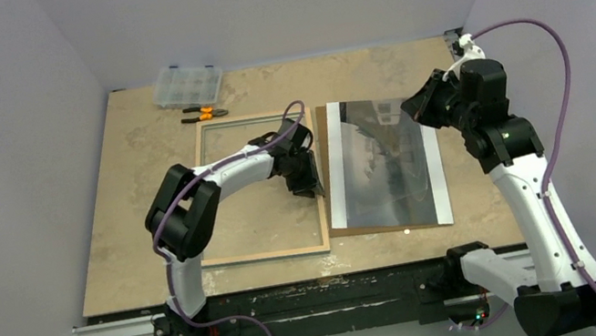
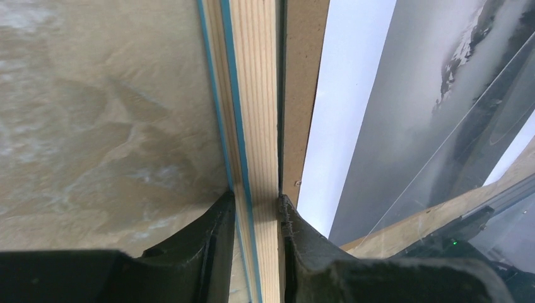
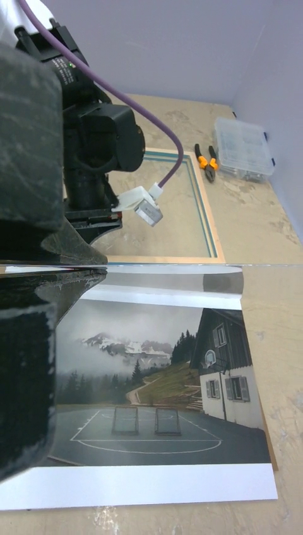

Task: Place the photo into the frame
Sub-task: Move the photo frame to the center of the board, then place the photo frame item in the photo frame.

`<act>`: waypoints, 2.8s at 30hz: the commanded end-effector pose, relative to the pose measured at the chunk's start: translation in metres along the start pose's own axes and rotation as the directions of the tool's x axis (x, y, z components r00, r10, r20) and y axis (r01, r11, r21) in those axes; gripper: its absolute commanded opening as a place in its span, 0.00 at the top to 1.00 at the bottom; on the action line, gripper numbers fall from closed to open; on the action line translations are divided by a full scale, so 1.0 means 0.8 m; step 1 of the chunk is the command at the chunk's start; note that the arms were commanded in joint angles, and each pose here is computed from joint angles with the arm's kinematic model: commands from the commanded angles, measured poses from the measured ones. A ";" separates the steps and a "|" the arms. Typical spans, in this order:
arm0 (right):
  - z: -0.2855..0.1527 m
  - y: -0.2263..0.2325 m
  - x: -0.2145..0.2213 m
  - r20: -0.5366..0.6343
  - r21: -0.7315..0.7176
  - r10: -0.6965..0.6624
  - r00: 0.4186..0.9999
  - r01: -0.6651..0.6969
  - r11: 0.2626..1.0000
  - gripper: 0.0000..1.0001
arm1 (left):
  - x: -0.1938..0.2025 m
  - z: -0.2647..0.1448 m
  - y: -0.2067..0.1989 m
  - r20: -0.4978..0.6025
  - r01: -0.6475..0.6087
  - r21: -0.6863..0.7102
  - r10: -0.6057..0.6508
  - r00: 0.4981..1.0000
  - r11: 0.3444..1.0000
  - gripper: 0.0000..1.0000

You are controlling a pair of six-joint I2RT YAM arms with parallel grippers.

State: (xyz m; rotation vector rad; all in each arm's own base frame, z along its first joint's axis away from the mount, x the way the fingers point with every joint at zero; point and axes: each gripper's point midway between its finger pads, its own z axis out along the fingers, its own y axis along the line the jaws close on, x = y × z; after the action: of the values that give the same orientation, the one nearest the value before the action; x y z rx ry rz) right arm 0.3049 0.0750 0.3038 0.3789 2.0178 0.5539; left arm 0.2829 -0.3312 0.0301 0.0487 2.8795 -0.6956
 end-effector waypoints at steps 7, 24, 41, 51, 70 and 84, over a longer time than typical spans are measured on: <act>-0.034 0.013 -0.048 0.153 0.004 -0.034 0.988 0.033 0.999 1.00 | 0.010 0.019 -0.082 -0.034 -0.059 0.125 0.064 0.997 0.990 0.82; -0.052 0.003 -0.056 0.189 0.062 -0.056 0.980 0.045 0.997 1.00 | 0.007 0.043 -0.190 -0.086 0.109 0.361 -0.083 0.993 0.926 0.92; -0.039 0.038 -0.040 0.123 -0.110 -0.039 0.992 0.053 0.992 1.00 | -0.080 -0.116 -0.079 0.239 0.051 0.495 -0.192 0.952 0.867 0.35; -0.010 0.055 -0.010 0.020 -0.234 0.028 0.999 -0.023 0.972 1.00 | -0.078 -0.224 0.118 0.475 0.177 0.149 -0.228 0.850 0.973 0.33; 0.064 0.080 0.086 -0.243 -0.383 0.263 0.934 -0.341 0.858 1.00 | 0.015 -0.142 0.237 0.245 0.286 -0.190 -0.236 0.940 0.939 0.47; 0.084 0.123 0.125 -0.306 -0.446 0.259 0.916 -0.379 0.811 1.00 | 0.024 -0.126 0.238 0.222 0.285 -0.163 -0.247 0.943 0.945 0.84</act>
State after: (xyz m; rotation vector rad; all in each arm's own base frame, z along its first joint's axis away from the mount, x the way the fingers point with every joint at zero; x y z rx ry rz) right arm 0.3126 0.2155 0.2234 0.3972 2.0780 1.3075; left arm 0.2625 -0.1175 0.0354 -0.4330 2.7689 -0.4262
